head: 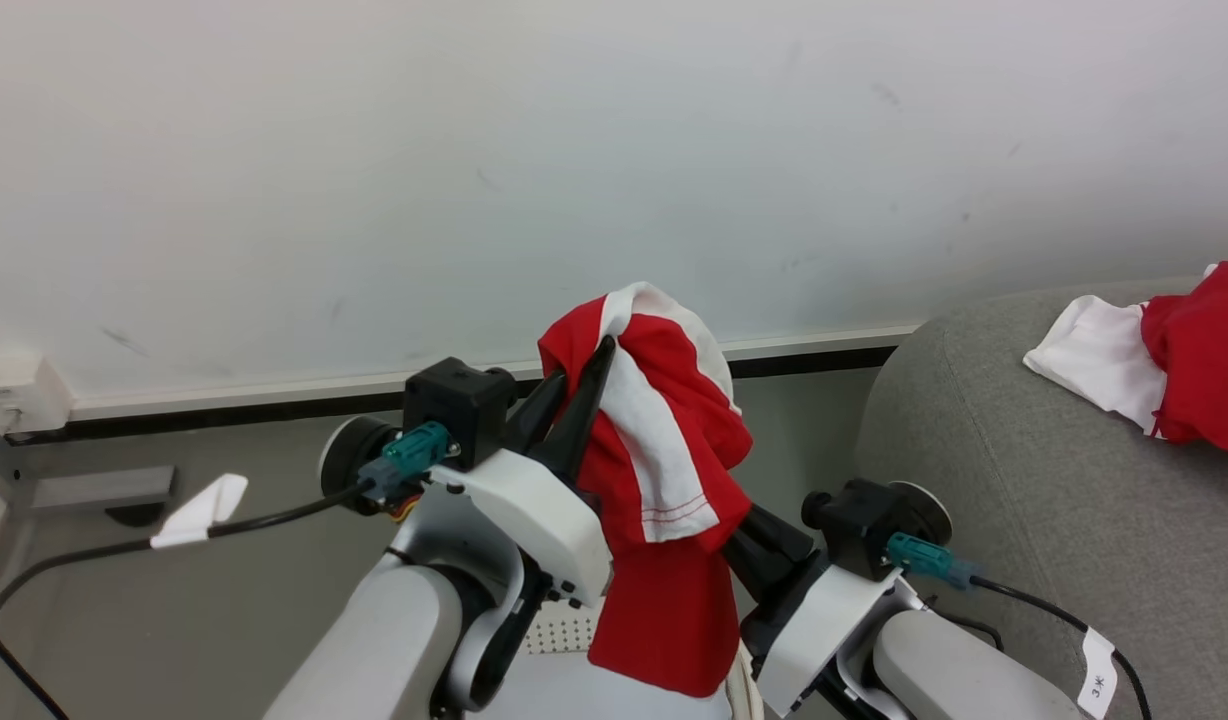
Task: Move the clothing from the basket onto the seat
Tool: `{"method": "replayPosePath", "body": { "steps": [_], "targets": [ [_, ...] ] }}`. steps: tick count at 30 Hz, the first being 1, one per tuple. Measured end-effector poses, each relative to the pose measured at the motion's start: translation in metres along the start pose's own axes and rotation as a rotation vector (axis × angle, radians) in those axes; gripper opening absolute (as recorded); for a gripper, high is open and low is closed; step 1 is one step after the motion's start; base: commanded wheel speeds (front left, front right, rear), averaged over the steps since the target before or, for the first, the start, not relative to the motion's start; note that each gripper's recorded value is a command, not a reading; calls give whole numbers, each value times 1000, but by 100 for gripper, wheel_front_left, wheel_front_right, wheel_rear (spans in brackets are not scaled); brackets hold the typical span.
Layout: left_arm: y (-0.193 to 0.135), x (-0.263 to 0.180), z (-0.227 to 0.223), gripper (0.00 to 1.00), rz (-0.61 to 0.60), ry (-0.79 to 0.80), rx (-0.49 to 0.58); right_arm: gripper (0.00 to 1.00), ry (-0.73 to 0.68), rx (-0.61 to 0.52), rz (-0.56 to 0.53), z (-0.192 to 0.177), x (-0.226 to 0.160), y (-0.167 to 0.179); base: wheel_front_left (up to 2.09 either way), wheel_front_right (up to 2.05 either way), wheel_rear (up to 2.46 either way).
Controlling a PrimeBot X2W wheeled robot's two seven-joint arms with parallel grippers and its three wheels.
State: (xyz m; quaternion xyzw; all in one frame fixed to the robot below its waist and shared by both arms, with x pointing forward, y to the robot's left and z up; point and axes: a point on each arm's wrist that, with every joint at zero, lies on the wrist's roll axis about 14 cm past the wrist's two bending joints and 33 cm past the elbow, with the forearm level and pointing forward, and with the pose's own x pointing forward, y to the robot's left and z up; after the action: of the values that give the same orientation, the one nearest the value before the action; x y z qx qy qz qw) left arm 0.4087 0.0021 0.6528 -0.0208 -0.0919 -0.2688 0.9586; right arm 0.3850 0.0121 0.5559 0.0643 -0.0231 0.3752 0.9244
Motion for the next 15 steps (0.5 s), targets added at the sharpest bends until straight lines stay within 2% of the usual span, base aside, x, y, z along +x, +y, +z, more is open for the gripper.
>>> {"method": "replayPosePath", "body": {
  "steps": [6,8,9,10,15],
  "targets": [
    [-2,4,-9,35,-5,18,-9,0,-51,-1,-46,14,-8,-16,0,0,0],
    [-3,5,-11,48,-9,19,-12,0,-67,-8,-62,20,-11,-22,0,0,0],
    [-4,5,-13,90,-10,23,-14,0,-75,-11,-70,23,-12,-25,0,0,0],
    [-4,5,-13,100,-10,23,-14,0,-75,-11,-70,23,-12,-25,0,0,0],
    [-7,6,-19,100,-16,35,-17,0,-112,-28,-105,35,-17,-36,0,0,0]
  ]
}}
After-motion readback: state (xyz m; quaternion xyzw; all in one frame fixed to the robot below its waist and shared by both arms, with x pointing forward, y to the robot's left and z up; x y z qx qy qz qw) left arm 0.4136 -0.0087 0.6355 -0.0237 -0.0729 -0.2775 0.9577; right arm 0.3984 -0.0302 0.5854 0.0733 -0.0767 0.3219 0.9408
